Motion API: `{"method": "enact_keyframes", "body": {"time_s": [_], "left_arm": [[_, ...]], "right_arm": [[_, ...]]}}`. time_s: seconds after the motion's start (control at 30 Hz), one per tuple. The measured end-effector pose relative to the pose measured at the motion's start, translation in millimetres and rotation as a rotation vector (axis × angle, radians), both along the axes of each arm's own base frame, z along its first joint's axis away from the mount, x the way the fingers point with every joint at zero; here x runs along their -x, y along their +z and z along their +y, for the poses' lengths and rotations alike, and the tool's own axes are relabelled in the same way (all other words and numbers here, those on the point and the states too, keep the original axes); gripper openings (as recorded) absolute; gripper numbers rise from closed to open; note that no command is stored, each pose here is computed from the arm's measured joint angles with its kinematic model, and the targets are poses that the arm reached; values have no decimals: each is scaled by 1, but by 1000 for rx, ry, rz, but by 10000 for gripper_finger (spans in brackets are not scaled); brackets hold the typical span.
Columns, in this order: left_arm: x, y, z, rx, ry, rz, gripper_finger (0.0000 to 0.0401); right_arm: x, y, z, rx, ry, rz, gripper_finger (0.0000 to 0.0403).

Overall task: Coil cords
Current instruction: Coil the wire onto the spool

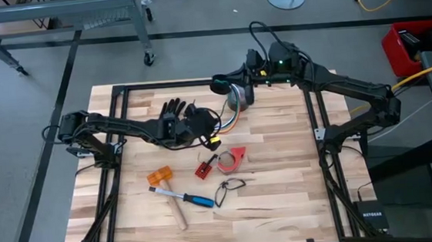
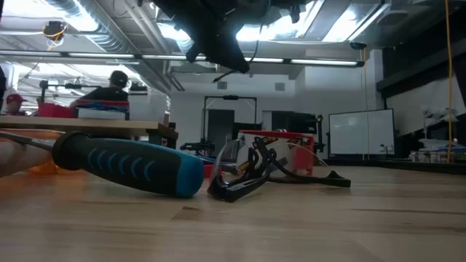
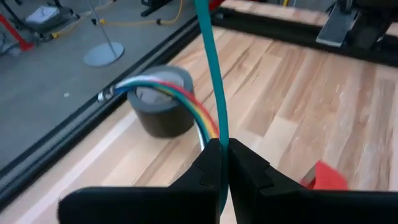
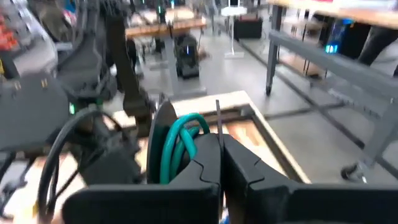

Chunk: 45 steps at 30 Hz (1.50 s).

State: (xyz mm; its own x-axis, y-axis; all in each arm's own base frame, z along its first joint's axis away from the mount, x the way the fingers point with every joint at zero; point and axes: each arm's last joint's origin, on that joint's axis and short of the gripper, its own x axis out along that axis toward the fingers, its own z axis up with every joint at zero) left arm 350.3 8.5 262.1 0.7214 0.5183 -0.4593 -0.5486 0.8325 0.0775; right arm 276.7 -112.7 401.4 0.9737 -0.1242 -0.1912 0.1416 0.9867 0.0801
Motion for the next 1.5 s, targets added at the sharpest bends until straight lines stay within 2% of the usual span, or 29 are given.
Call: {"method": "enact_keyframes", "body": {"time_s": [0.3,0.7,1.13,1.5], "left_arm": [[9,-10,3,18,98,99,2],[10,-8,25,20,168,79,2],[14,6,35,42,170,-1,1],[17,11,35,30,157,-5,1]], "right_arm": [[21,-7,9,-38,11,174,1],[24,-34,13,-145,77,411,1],[-1,-67,2,-189,89,543,1],[-18,-89,-6,-192,101,600,1]]}}
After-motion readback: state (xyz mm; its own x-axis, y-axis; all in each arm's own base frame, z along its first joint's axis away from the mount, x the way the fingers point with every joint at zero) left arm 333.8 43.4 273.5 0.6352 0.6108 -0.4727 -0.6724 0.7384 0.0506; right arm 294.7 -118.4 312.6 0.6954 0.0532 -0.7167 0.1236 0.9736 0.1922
